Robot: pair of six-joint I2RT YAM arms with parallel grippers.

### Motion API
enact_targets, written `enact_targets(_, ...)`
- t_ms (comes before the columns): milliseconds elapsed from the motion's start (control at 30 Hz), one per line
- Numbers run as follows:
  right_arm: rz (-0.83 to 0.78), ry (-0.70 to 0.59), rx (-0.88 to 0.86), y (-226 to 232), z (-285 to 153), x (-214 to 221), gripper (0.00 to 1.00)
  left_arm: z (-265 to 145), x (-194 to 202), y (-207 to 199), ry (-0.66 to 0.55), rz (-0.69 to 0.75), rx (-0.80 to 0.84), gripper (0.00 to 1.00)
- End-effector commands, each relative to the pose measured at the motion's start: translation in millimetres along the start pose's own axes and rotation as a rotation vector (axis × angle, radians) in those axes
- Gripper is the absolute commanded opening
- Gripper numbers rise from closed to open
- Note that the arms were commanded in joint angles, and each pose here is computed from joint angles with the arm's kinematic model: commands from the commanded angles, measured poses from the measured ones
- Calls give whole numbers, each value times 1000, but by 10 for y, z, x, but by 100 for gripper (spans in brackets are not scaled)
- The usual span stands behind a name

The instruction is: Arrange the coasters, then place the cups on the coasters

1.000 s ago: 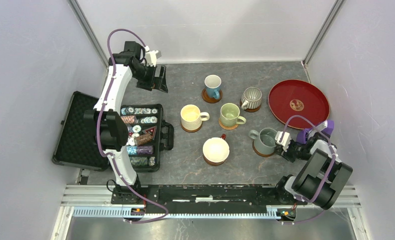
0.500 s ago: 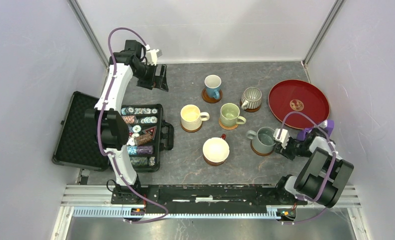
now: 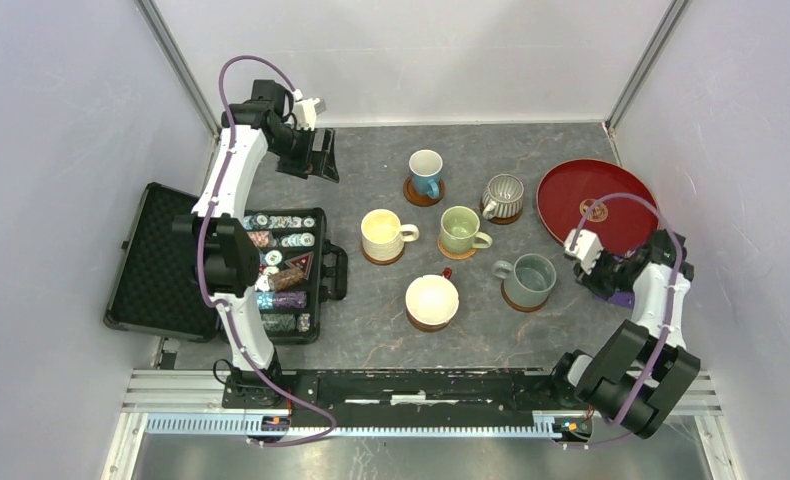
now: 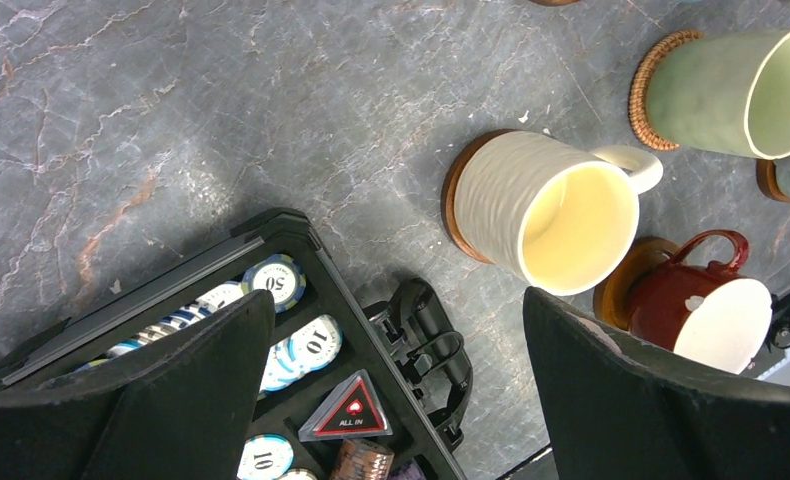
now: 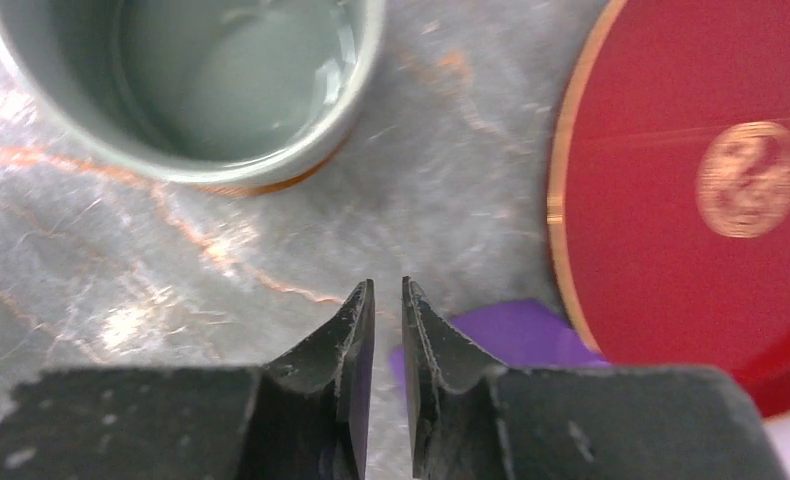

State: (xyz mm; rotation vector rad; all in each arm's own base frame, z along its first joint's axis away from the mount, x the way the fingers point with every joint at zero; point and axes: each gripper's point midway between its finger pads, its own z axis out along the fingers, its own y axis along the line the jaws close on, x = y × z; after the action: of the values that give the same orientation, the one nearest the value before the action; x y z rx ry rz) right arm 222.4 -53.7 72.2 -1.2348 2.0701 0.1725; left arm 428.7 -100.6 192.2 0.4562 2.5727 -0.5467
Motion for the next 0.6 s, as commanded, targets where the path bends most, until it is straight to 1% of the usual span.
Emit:
enact_targets(0, 48, -115, 118, -425, -281, -456, 26, -38, -162, -71, -57, 104, 40, 100)
enact_targets(133, 58, -190, 235, -883, -485, -867, 43, -121, -253, -77, -85, 138, 28, 100)
enact_targets(200, 18, -213, 283, -1093, -516, -1118, 51, -200, -331, -102, -101, 154, 26, 100)
enact_targets(267, 20, -248, 325, -1265, -495, -1383, 62, -248, -405, -103, -103, 158, 21, 100)
enact_targets(367, 12, -304, 361, -1502, -420, -1774, 76, -315, -526, -44, -103, 150, -20, 100)
enact_targets(467, 18, -335, 347, -1648, -268, -2119, 88, -381, -596, 45, -110, 146, -83, 100)
enact_targets(567, 44, -353, 322, -1729, -42, -2342, 98, -440, -627, 122, -122, 156, -139, 100)
